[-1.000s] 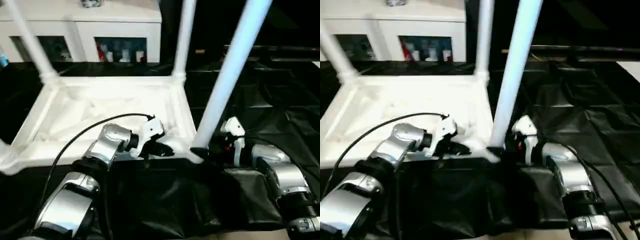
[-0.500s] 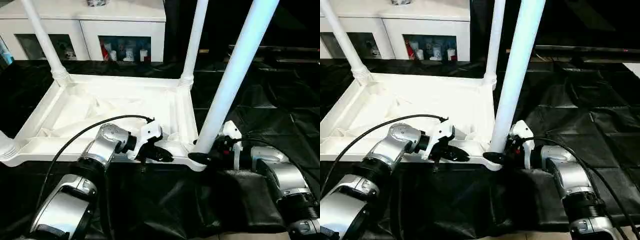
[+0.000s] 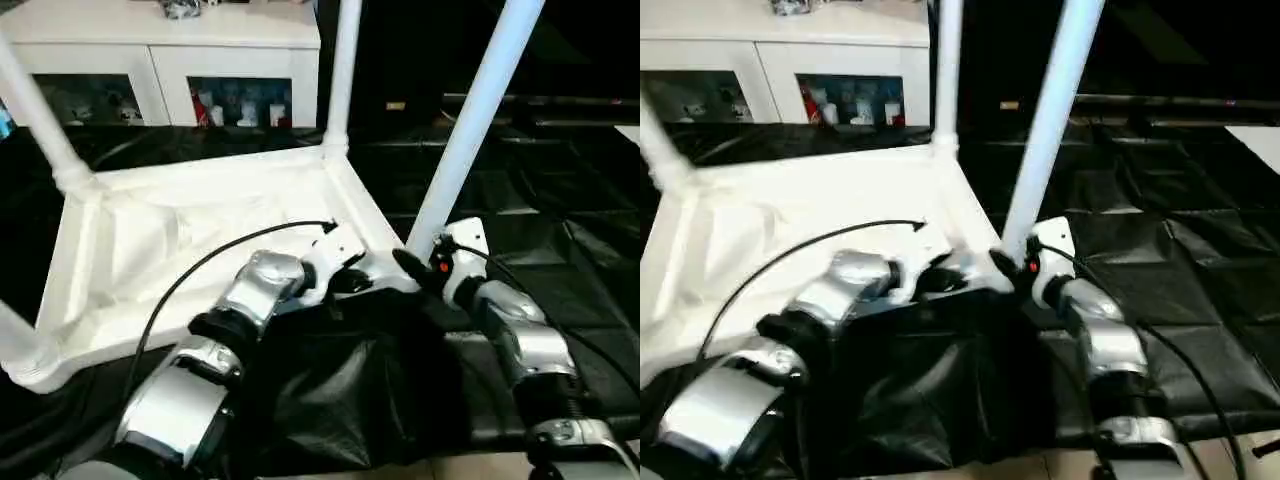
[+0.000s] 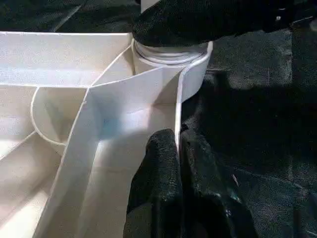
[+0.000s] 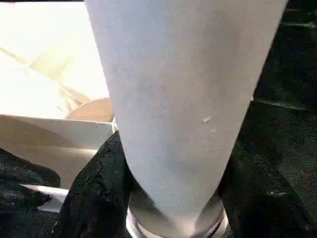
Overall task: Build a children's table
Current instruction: Rotate leg to tighten
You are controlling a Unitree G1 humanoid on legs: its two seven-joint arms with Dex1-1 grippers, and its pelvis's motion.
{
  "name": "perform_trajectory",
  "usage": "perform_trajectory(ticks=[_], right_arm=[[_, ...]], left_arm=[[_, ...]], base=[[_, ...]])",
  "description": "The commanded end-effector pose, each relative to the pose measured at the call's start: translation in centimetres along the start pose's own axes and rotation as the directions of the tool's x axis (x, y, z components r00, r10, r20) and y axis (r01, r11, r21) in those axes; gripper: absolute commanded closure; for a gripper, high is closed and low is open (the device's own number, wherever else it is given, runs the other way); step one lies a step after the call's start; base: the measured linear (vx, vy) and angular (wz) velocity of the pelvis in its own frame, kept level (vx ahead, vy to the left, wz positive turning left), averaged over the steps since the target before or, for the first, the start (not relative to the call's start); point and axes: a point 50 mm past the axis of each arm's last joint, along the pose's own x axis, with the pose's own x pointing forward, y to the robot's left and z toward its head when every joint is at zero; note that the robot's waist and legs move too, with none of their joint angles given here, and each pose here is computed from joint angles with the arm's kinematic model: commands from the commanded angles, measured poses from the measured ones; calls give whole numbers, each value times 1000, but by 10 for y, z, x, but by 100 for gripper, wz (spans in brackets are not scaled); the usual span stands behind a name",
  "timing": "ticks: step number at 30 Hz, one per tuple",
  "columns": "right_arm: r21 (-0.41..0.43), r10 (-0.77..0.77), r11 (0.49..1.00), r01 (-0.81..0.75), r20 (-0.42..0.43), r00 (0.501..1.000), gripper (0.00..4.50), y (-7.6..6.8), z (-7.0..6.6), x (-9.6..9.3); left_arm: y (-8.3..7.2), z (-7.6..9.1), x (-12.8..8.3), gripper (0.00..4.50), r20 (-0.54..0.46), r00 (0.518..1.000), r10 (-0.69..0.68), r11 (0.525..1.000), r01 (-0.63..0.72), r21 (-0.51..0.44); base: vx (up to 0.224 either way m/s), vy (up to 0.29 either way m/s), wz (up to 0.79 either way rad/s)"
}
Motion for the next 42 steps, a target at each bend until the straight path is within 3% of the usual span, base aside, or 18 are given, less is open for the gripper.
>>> perform_trajectory(ticks=[1, 4, 8, 12, 16, 18, 23, 30, 31, 34, 38, 42], right_arm=[[132, 212, 971, -200, -83, 974, 187, 47, -35, 11], [133, 226, 968, -215, -71, 972, 169, 44, -34, 8], [96, 237, 968, -231, -66, 969, 127, 37, -31, 1], [45, 314, 949, -312, -55, 948, 127, 17, -23, -28], [-4, 379, 924, -382, -119, 918, 127, -2, -25, -61], [-24, 395, 915, -404, -166, 904, 127, -20, -23, -87], [-24, 409, 907, -420, -181, 894, 127, -31, -15, -109], [-45, 389, 915, -400, -154, 908, 127, -32, -12, -108], [-40, 364, 928, -369, -106, 926, 127, -33, -5, -105], [-49, 344, 936, -349, -78, 936, 127, -34, 0, -103], [-58, 347, 934, -353, -85, 934, 127, -35, 1, -103], [-54, 392, 916, -397, -82, 916, 127, -25, 2, -100]], left_arm=[[2, 17, 7, 450, 81, 992, 97, 995, -99, 22], [0, 13, 6, 450, 69, 996, 57, 995, -62, 77], [-1, 11, 5, 450, 67, 997, 49, 995, -54, 79], [1, 8, 2, 450, 69, 996, 50, 995, -55, 79], [2, 6, 0, 450, 77, 996, 37, 996, -43, 74], [0, 5, -1, 450, 82, 997, 11, 997, -17, 70], [-1, 2, -2, 450, 84, 996, -16, 997, 10, 72], [0, 1, -5, 450, 85, 996, -31, 997, 25, 71], [-1, -1, -6, 450, 83, 995, -57, 996, 50, 79], [-4, -3, -8, 450, 80, 992, -98, 992, 91, 86], [-9, -10, -14, 450, 54, 981, -187, 977, 180, 115], [-3, -7, -16, 450, 92, 988, -128, 988, 118, 103]], base=[[0, 0, 0], [0, 0, 0], [0, 0, 0], [0, 0, 0], [0, 0, 0], [0, 0, 0], [0, 0, 0], [0, 0, 0], [0, 0, 0], [0, 0, 0], [0, 0, 0], [0, 0, 0]])
